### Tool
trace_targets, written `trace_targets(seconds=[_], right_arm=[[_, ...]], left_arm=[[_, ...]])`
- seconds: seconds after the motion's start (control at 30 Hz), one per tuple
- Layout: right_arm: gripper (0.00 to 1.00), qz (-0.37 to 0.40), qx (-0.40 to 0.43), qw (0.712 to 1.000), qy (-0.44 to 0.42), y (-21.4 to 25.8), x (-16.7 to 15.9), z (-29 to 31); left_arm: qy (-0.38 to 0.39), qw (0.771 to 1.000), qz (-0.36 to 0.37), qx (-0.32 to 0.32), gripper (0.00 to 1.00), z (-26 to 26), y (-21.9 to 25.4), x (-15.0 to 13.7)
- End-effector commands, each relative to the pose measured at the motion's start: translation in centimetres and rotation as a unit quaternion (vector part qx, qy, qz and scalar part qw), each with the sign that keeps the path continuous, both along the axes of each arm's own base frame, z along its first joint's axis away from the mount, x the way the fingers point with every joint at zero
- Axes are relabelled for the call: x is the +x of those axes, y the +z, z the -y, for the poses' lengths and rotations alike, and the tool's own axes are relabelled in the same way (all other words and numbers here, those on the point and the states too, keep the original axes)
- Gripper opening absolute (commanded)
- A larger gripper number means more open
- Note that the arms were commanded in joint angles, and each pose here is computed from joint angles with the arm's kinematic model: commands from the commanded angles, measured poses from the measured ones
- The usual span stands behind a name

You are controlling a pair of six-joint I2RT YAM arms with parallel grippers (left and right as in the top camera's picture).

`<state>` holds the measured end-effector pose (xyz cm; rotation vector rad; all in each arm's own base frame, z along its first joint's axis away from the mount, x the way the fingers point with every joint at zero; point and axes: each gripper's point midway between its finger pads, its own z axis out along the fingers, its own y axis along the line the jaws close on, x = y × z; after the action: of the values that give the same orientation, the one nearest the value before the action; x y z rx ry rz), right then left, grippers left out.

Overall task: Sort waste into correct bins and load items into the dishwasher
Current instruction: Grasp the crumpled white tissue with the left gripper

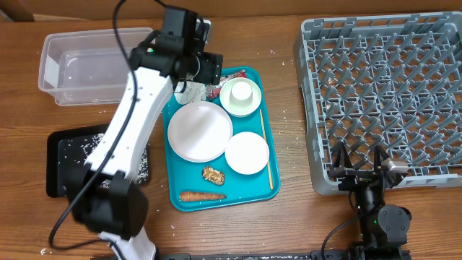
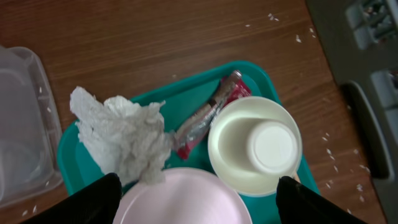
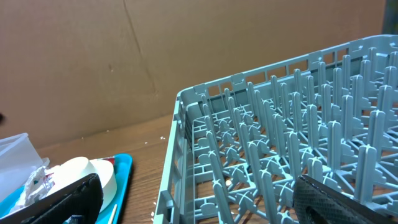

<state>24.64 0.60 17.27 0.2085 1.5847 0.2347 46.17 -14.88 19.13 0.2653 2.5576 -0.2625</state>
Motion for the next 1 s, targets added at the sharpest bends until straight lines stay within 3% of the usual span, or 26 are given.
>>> trace_targets(seconds=[0.0, 0.3, 0.47, 0.9, 0.97], right_arm=[[1.0, 0.001, -0.002, 1.0, -0.004, -0.2, 0.0, 0.1], [1.0, 0.001, -0.002, 1.0, -0.004, -0.2, 0.0, 0.1], [1.0, 0.001, -0.002, 1.0, -0.004, -0.2, 0.0, 0.1], [1.0, 0.001, -0.002, 1.0, -0.004, -0.2, 0.0, 0.1], [1.0, 0.001, -0.002, 1.0, -0.004, -0.2, 0.0, 0.1]], left_arm=[[0.007, 0.999, -0.027, 0.042, 0.82, -0.8, -4.9, 1.8], [0.049, 0.987, -0.06, 0.139, 0.84, -3.9, -10.7, 2.9], [0.044, 0.986, -0.069, 0.147, 0.78, -4.0, -11.5, 2.7], [0.046, 0.984, -0.08, 0.149, 0.77, -4.3, -13.5, 2.0], [0.046, 0.985, -0.076, 0.148, 0.73, -4.3, -13.5, 2.2]])
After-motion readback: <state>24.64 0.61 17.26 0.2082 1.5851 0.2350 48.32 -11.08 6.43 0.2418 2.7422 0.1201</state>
